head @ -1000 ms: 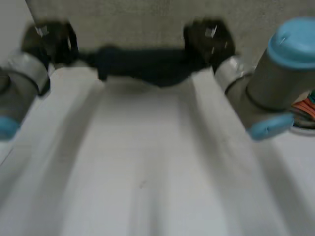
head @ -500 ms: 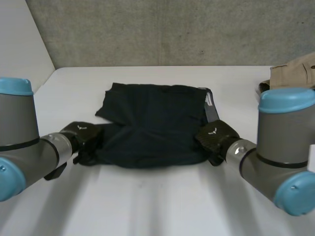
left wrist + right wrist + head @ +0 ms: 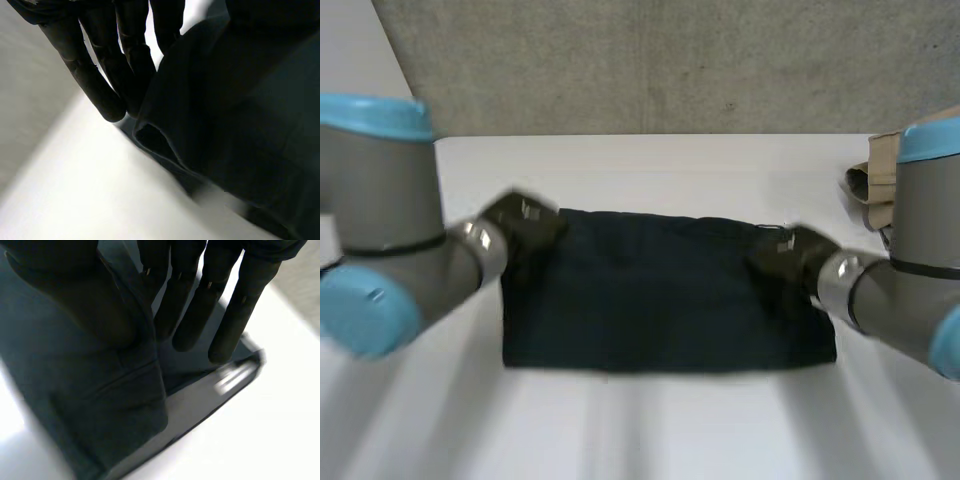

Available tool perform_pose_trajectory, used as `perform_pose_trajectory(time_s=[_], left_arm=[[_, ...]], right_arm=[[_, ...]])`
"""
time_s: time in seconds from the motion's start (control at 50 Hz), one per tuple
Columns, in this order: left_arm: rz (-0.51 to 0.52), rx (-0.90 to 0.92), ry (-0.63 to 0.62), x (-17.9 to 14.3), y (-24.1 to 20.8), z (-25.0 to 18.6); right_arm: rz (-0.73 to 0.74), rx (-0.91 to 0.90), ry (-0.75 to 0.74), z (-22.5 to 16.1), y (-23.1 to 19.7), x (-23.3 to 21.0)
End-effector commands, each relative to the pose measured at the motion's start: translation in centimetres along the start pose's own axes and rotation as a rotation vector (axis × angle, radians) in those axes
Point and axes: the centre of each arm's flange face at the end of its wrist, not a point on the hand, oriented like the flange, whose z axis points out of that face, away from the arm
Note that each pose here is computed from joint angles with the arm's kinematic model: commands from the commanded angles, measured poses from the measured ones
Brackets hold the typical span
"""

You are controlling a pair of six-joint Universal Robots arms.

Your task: Fold the laundry.

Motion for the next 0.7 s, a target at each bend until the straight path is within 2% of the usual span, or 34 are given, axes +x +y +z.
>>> perform_pose_trajectory(time_s=[0.02,0.2,0.26,0.32,0.46,0.54,0.56,0.64,0.7], left_arm=[[-0.040,0.208,-0.187,-3.2,-2.0,7.8],[-0.054,0.272,-0.305,-2.7,-0.3,14.6],[-0.059,0.290,-0.332,-2.2,-0.4,15.4],[-0.069,0.303,-0.336,-1.5,-1.6,14.7],[-0.138,0.272,-0.370,-3.0,-2.5,11.9],[-0.196,0.286,-0.360,-3.5,-2.8,10.0],[-0.216,0.295,-0.346,-3.4,-2.9,9.2],[-0.261,0.304,-0.279,-2.5,-2.9,7.7],[-0.289,0.303,-0.223,-1.7,-2.7,6.7]], right_arm=[[0.093,0.232,0.241,5.1,-1.2,2.7],[0.020,0.516,0.391,11.8,-1.4,2.5],[-0.022,0.592,0.438,14.3,-1.1,1.9],[-0.064,0.554,0.438,15.1,-0.3,0.5],[-0.012,0.485,0.482,11.0,-1.6,2.7],[0.009,0.355,0.378,6.8,-2.0,2.7],[0.016,0.279,0.315,5.5,-1.6,2.6],[0.058,0.060,0.177,3.9,0.9,1.5],[0.090,-0.028,0.157,3.5,2.2,1.4]])
